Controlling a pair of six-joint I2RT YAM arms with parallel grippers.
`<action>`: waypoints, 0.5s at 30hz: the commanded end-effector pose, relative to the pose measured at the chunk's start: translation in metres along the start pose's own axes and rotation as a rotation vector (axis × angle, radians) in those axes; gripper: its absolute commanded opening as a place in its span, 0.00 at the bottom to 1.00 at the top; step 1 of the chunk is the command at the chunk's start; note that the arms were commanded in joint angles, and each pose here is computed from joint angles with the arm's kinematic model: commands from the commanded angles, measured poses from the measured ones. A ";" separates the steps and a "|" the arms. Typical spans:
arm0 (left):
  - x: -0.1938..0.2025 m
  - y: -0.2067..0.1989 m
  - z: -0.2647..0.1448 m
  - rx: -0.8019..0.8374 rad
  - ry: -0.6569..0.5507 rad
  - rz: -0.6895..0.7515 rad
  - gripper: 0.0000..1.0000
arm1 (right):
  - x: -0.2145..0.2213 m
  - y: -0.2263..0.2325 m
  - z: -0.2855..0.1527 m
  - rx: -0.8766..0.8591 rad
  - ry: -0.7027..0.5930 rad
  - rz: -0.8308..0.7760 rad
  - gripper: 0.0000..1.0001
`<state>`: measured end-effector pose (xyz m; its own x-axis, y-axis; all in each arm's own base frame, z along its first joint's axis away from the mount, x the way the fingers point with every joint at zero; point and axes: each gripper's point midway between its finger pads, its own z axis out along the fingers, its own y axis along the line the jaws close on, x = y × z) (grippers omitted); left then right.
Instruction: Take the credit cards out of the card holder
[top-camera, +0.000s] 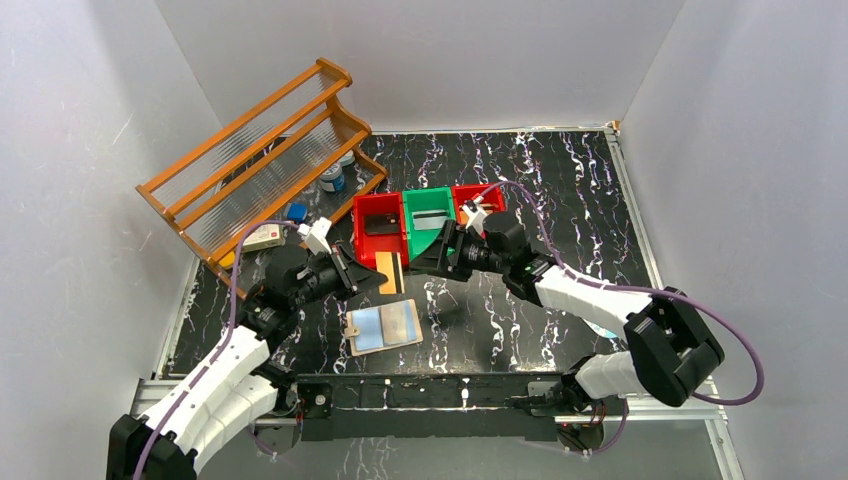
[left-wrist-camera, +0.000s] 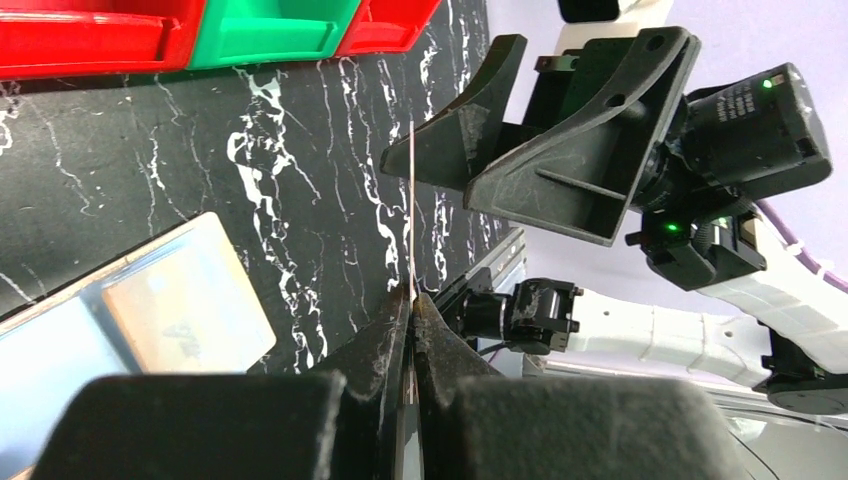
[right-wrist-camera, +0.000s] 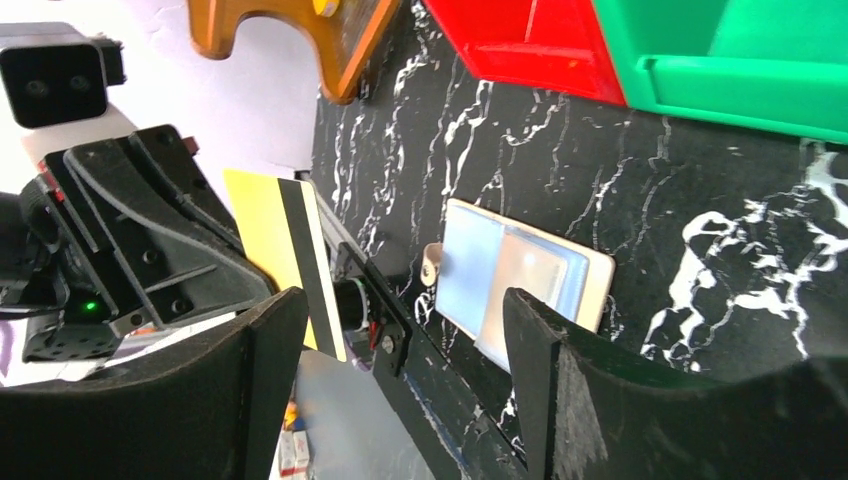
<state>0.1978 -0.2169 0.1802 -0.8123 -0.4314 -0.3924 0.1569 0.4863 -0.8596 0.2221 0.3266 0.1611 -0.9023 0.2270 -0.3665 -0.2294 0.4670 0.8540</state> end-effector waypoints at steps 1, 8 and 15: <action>-0.002 -0.019 -0.002 0.098 -0.007 -0.002 0.00 | -0.001 0.029 0.000 -0.139 0.033 -0.022 0.78; -0.002 -0.023 -0.004 0.136 -0.025 -0.019 0.00 | 0.006 0.050 0.000 -0.291 0.079 0.010 0.69; 0.000 -0.032 -0.002 0.182 0.003 -0.015 0.00 | 0.014 0.058 0.002 -0.366 0.134 0.025 0.52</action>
<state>0.1954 -0.2247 0.1907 -0.8144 -0.4534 -0.3621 0.1821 0.3928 -0.9014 0.2034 0.3526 0.1787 -0.9511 0.1345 -0.2781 -0.2399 0.2457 0.9392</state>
